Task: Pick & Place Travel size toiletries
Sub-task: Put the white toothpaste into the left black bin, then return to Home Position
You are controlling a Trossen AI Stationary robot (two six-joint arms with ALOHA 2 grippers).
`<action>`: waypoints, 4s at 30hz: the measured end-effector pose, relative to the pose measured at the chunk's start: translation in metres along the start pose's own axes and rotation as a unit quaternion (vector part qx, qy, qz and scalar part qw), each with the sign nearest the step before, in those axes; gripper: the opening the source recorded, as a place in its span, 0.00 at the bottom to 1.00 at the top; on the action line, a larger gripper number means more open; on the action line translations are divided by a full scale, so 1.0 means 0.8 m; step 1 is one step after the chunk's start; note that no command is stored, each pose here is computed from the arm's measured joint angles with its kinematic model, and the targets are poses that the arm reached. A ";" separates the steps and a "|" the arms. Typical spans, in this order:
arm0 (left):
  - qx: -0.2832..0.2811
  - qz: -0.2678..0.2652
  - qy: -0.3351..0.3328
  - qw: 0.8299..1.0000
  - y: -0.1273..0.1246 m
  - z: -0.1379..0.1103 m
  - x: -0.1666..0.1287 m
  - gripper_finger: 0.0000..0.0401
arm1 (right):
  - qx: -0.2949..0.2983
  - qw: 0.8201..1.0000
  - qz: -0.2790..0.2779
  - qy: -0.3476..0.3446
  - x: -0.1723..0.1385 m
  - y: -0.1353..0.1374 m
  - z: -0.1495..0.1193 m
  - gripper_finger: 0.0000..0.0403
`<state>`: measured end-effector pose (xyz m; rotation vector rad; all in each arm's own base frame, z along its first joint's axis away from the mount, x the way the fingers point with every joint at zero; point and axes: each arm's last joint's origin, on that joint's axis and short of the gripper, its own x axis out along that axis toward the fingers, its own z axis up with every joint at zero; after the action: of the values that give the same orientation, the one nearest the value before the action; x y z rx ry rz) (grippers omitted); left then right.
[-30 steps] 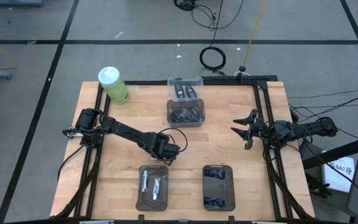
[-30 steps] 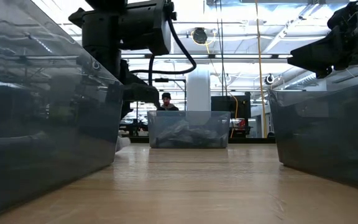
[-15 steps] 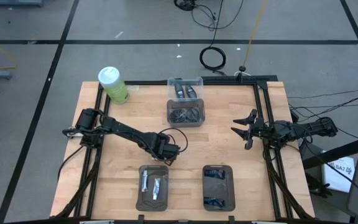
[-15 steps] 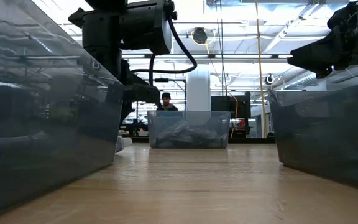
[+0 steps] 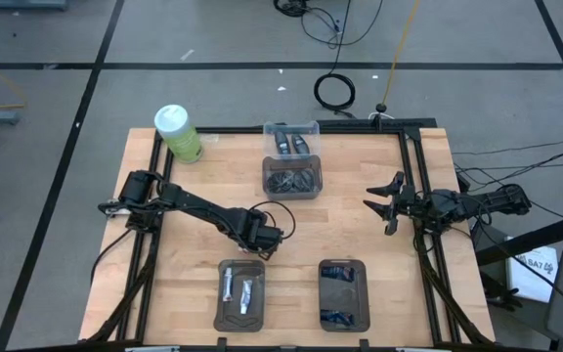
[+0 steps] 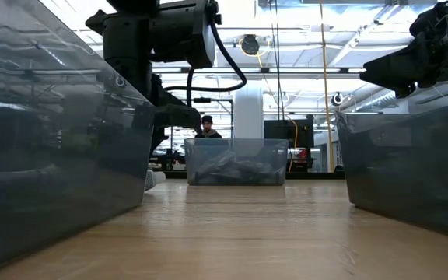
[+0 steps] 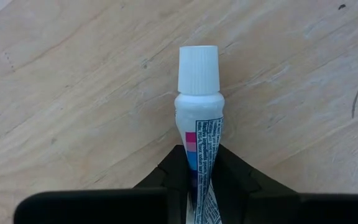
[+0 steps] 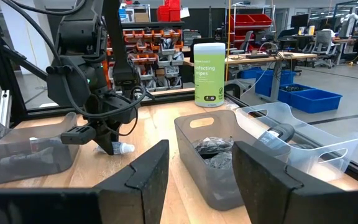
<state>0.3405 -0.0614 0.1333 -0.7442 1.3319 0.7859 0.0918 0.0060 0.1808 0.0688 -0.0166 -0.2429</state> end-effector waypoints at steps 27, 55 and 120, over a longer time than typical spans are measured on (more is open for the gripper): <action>0.049 -0.077 -0.082 0.992 0.029 -0.011 -0.114 0.12 | 0.000 1.000 0.000 0.000 0.000 0.000 0.000 0.41; 0.167 -0.320 -0.068 0.930 -0.012 -0.141 -0.189 0.12 | 0.000 1.000 0.000 0.000 0.000 0.000 0.000 0.41; 0.369 -0.361 -0.259 0.816 0.108 -0.090 -0.304 0.66 | 0.000 1.000 0.000 0.000 0.000 0.000 0.000 0.41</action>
<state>0.2121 -0.0910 0.3668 -0.3050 0.6533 -0.1744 0.0918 0.0060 0.1807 0.0689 -0.0163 -0.2425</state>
